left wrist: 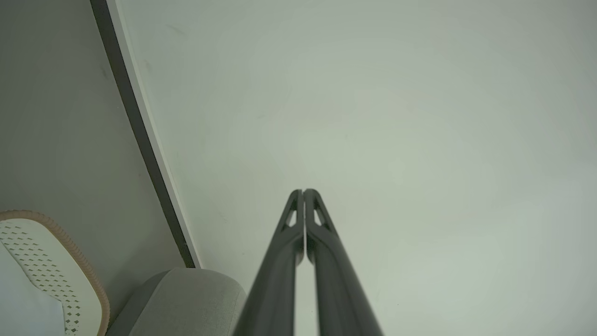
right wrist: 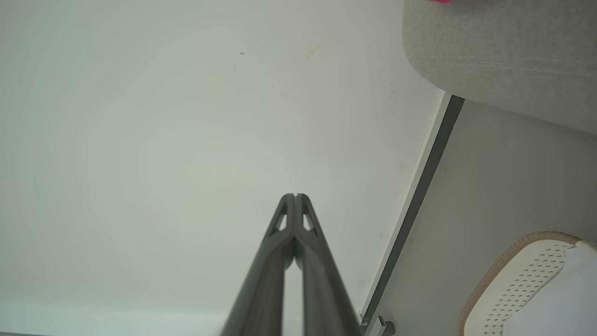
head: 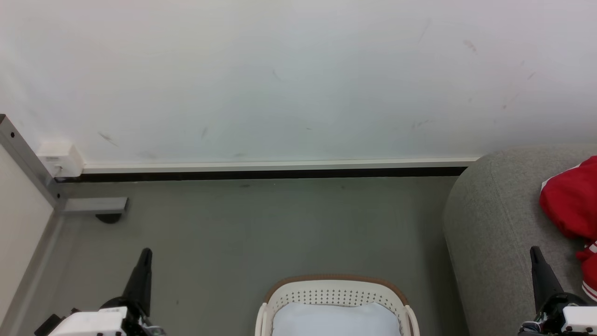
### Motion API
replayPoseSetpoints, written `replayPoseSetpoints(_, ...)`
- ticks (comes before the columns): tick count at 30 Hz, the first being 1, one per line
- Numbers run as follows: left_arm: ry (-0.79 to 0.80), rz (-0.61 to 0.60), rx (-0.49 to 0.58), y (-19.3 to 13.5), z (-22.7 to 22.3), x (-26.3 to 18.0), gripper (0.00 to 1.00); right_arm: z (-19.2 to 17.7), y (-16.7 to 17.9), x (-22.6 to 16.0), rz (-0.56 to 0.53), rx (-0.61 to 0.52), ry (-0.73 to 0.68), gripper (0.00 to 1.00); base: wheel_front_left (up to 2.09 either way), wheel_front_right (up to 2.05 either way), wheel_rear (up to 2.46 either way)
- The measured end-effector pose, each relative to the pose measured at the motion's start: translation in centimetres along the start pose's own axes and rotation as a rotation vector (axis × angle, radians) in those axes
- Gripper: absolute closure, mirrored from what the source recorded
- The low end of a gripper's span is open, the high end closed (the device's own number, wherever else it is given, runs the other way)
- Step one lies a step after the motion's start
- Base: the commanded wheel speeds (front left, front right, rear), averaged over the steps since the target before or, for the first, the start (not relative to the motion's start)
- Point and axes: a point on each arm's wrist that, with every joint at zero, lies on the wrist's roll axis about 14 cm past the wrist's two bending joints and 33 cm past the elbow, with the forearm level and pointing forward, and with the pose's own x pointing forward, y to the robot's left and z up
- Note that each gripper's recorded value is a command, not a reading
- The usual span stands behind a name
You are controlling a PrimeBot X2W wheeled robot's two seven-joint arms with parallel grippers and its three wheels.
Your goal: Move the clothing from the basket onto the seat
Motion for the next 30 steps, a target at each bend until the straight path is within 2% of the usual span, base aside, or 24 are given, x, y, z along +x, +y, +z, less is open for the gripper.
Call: replayPoseSetpoints(30,0.000,0.000,0.000,0.00,0.01,0.00,1.00,0.02,0.02,0.01,0.000,-0.001,0.000,1.00,0.00,0.00,0.00)
